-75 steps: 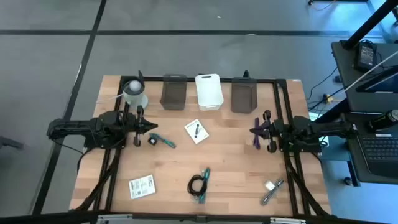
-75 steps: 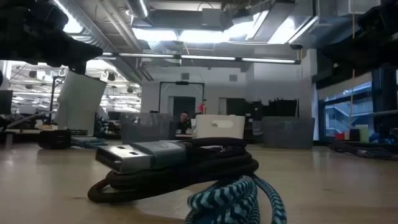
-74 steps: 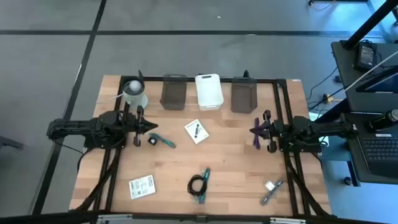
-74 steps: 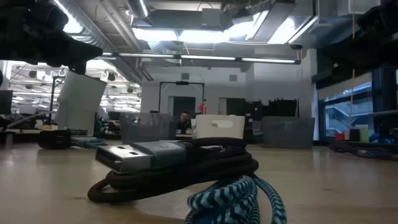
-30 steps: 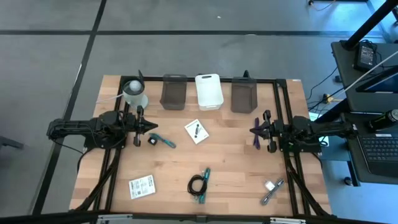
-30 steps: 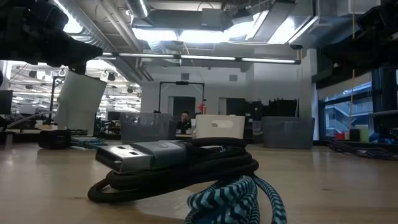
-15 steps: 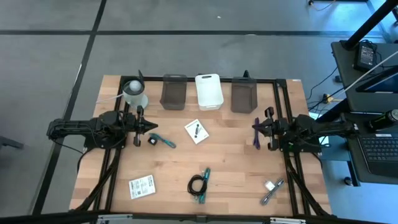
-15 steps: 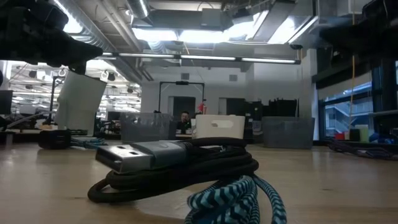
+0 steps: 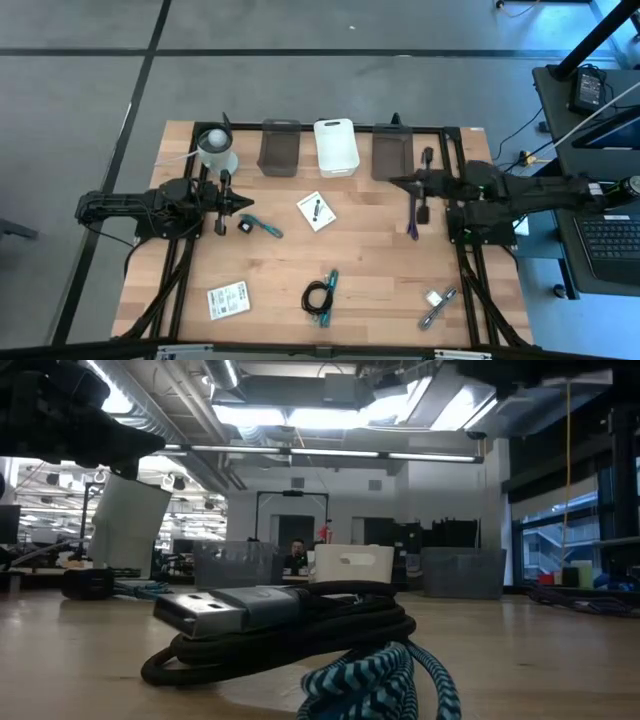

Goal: Pick and place items into bin
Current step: Put the violet charger cable into the right black bin

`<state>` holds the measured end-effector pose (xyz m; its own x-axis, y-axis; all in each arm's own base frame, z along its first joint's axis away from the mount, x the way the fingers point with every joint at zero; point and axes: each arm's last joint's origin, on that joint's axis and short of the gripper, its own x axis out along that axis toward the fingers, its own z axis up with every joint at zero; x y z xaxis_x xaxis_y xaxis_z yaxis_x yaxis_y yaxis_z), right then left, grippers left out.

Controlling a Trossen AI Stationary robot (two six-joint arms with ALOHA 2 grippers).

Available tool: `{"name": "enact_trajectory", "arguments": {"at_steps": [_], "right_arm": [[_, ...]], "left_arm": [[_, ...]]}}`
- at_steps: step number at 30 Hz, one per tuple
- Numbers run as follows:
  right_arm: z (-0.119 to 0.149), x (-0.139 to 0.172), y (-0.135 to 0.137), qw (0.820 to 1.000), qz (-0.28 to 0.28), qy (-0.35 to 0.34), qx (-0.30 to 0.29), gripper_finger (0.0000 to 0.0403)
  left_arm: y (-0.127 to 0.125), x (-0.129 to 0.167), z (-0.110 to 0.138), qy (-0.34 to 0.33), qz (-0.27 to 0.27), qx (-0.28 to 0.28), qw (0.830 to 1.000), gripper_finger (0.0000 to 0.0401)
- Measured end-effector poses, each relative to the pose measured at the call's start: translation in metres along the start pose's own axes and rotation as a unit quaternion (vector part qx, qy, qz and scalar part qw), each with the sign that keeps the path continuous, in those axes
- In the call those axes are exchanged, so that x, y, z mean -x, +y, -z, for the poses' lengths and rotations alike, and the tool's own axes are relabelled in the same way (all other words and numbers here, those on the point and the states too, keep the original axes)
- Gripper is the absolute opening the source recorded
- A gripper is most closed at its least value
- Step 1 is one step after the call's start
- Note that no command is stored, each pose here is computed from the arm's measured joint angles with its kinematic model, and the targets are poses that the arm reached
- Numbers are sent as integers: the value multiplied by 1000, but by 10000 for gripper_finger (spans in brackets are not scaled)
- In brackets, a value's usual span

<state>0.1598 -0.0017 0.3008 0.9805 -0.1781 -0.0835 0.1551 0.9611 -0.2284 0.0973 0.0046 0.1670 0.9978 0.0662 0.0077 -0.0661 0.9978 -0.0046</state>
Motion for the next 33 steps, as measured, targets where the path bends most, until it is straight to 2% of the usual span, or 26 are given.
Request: {"name": "enact_trajectory", "arguments": {"at_steps": [3, 7, 9, 11, 14, 16, 19, 22, 26, 27, 30, 33], "right_arm": [[-16, -25, -1, 999, 20, 41, 5, 5], [-38, -58, -1, 993, 46, 101, -42, 5], [-46, -73, -3, 983, 72, 152, -75, 5], [-50, -86, -7, 965, 103, 212, -113, 6], [-53, -100, -17, 925, 153, 298, -182, 6], [-53, -105, -22, 891, 187, 350, -222, 6], [-46, -107, -27, 833, 241, 421, -267, 6], [-39, -100, -29, 766, 303, 473, -314, 6], [-26, -85, -28, 688, 370, 525, -336, 14], [-22, -82, -27, 675, 383, 534, -337, 21], [-6, -79, -24, 652, 401, 551, -333, 49], [16, -76, -20, 618, 408, 578, -344, 86]], "left_arm": [[0, 0, 0, 0, 0, 0, 1000, 1], [0, 0, 0, 0, 0, 0, 1000, 1], [0, 0, 0, 0, 0, 0, 1000, 1], [0, 0, 0, 0, 0, 0, 1000, 1], [0, 0, 0, 0, 0, 0, 1000, 1], [0, 0, 0, 0, 0, 0, 1000, 1], [0, 0, 0, 0, 0, 0, 1000, 1], [0, 0, 0, 0, 0, 0, 1000, 1], [0, 0, 0, 0, 0, 0, 1000, 1], [0, 0, 0, 0, 0, 0, 1000, 1], [0, 0, 0, 0, 0, 0, 1000, 1], [0, 0, 0, 0, 0, 0, 1000, 1]]}}
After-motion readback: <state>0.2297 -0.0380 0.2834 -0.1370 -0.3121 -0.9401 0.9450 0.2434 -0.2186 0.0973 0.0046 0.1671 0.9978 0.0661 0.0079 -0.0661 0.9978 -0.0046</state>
